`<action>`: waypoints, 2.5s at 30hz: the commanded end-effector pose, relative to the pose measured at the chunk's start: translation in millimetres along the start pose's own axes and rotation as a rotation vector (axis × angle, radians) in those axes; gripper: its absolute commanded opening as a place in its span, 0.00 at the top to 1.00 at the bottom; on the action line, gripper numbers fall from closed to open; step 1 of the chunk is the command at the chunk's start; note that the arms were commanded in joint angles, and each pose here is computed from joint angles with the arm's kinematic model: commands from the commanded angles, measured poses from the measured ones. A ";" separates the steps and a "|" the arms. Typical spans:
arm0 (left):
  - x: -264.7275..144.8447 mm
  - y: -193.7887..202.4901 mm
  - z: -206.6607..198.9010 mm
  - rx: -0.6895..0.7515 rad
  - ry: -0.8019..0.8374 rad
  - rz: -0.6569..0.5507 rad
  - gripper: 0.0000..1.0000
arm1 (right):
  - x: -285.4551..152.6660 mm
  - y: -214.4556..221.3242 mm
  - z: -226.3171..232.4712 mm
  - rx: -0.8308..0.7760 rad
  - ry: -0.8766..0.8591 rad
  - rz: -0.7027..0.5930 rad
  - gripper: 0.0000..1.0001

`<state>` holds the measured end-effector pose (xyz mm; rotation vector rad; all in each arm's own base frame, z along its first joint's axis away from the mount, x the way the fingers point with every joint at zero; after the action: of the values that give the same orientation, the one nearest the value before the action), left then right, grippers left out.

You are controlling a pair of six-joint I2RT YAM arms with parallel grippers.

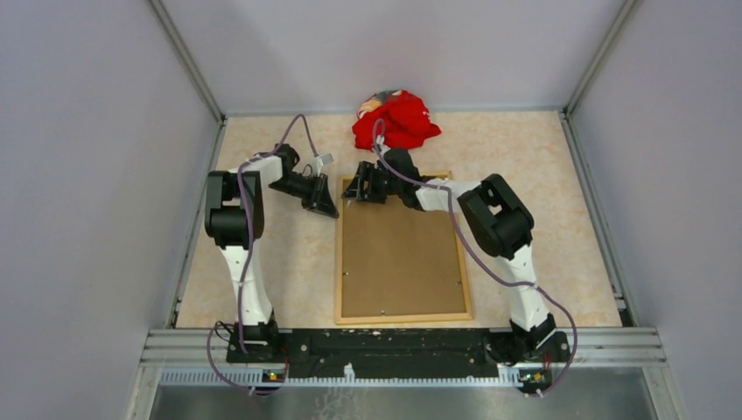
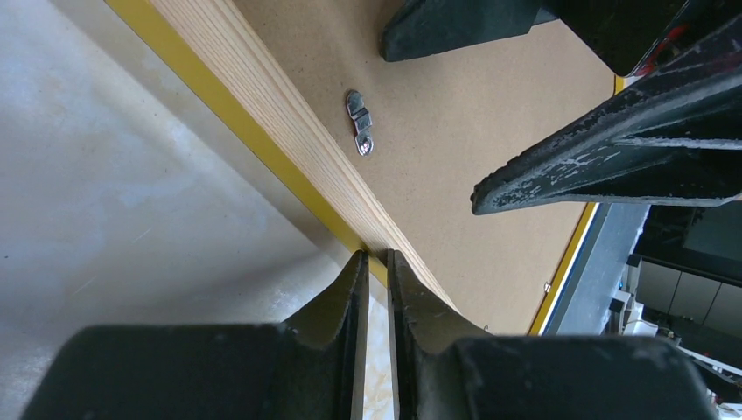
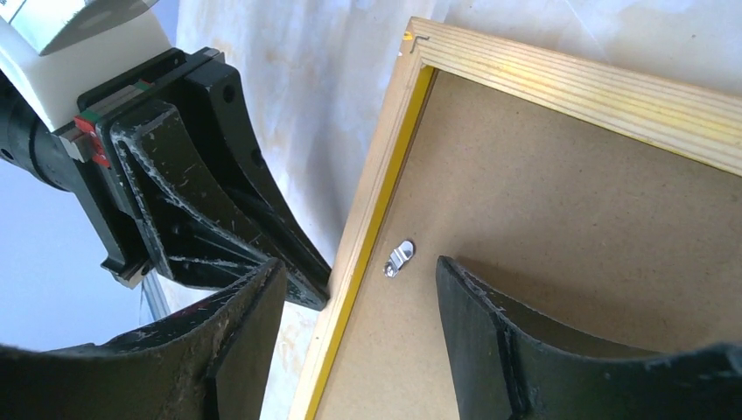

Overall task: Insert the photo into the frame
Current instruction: Install the photo frame at the center of the board.

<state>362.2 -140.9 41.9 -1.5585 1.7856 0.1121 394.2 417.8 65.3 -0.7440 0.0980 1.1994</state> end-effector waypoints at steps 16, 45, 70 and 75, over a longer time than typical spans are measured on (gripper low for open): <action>3.2 -6.1 -0.6 0.027 0.005 -0.020 0.82 | 13.0 19.9 1.5 0.085 -0.084 0.055 0.38; 3.1 -2.3 0.1 0.040 0.004 -0.007 0.83 | 31.1 27.0 -1.8 0.094 -0.116 0.102 0.39; 2.6 -0.8 1.3 0.041 -0.007 -0.001 0.84 | 22.2 16.4 12.3 0.020 -0.190 0.191 0.40; 1.3 -1.5 -0.2 0.046 -0.009 -0.003 0.84 | 13.6 -7.3 23.0 -0.016 -0.197 0.145 0.39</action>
<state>362.3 -140.8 41.7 -1.5574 1.7848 0.1117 388.8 446.1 65.1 -0.6052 0.0098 1.4110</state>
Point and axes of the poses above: each gripper's point midway between its finger pads, its own x axis out along the fingers, its own z axis along the line the jaws close on, y = z × x, the point moved 1 cm from there along -x, back along the fingers, and after that the axes turned 3 degrees about x, right-handed, at the moved point
